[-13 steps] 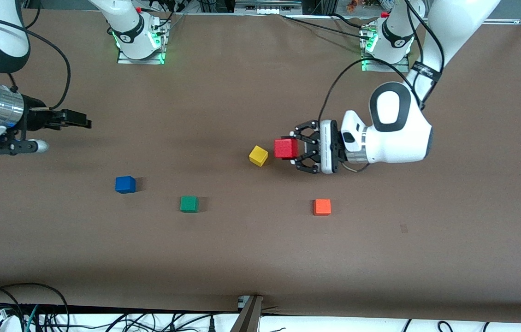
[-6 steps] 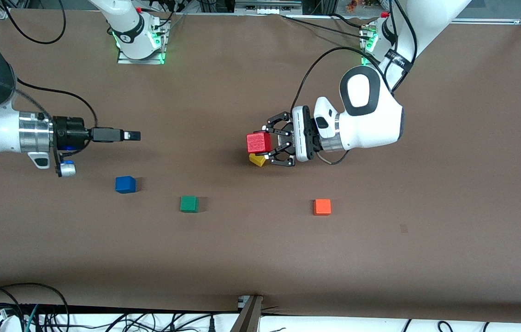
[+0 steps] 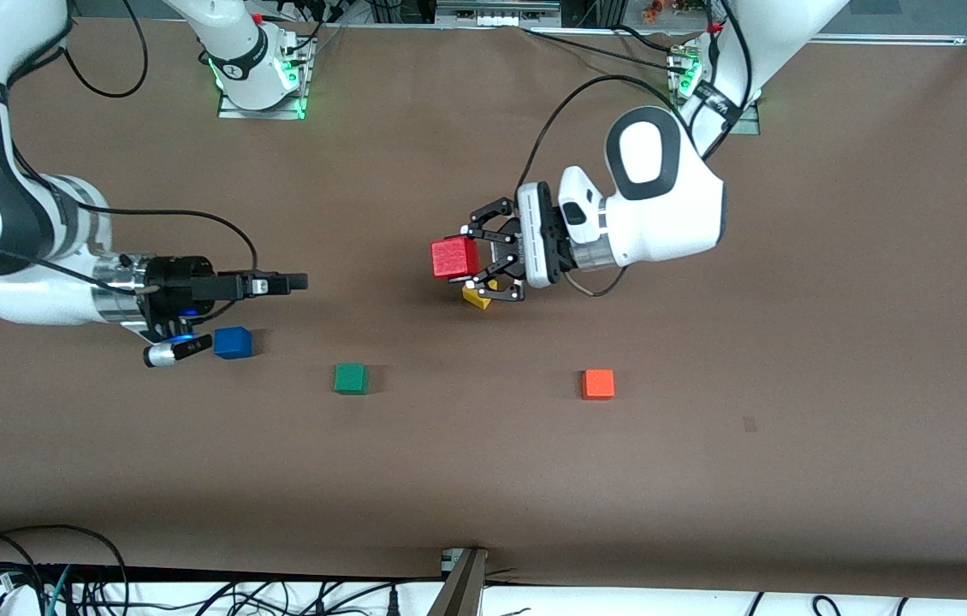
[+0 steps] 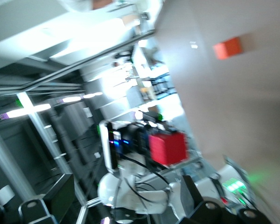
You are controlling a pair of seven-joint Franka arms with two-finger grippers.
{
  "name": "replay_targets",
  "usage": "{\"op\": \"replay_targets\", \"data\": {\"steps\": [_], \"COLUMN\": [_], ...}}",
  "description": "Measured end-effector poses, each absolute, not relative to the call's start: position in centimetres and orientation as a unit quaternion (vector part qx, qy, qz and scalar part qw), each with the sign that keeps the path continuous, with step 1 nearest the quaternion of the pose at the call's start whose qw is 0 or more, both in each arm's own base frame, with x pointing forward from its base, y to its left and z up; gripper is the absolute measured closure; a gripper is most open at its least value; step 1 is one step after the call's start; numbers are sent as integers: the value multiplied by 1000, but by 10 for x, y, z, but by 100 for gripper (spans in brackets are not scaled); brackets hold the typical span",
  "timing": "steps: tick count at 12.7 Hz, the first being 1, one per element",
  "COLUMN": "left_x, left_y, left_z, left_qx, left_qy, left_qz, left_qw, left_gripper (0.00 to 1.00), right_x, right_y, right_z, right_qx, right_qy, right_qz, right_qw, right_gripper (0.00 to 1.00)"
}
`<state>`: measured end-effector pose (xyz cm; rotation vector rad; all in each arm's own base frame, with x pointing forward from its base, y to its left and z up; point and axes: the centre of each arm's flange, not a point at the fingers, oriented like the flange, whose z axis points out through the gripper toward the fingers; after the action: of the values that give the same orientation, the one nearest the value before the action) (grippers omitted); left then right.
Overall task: Pass red block to right arm, stack on blue
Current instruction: 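Rotate the red cube with the left gripper while the right gripper approaches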
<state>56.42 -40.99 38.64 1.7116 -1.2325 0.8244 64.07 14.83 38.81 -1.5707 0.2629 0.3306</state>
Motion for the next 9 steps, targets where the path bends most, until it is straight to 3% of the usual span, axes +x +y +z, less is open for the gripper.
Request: {"op": "replay_targets", "data": {"steps": [3, 9], "left_x": [567, 570], "left_y": [-419, -418], "left_z": [388, 391], "left_qx": [682, 682], "left_qy": [-490, -489], "left_qz": [337, 341], "left_qw": [424, 424], "left_gripper": [44, 44], "right_x": [631, 591], "right_y": [192, 226], "right_z": [356, 294], "right_qx": [-665, -651], "right_qy": [88, 76], "right_qz": [108, 87], "right_qw": [733, 750], "right_gripper": [0, 0]}}
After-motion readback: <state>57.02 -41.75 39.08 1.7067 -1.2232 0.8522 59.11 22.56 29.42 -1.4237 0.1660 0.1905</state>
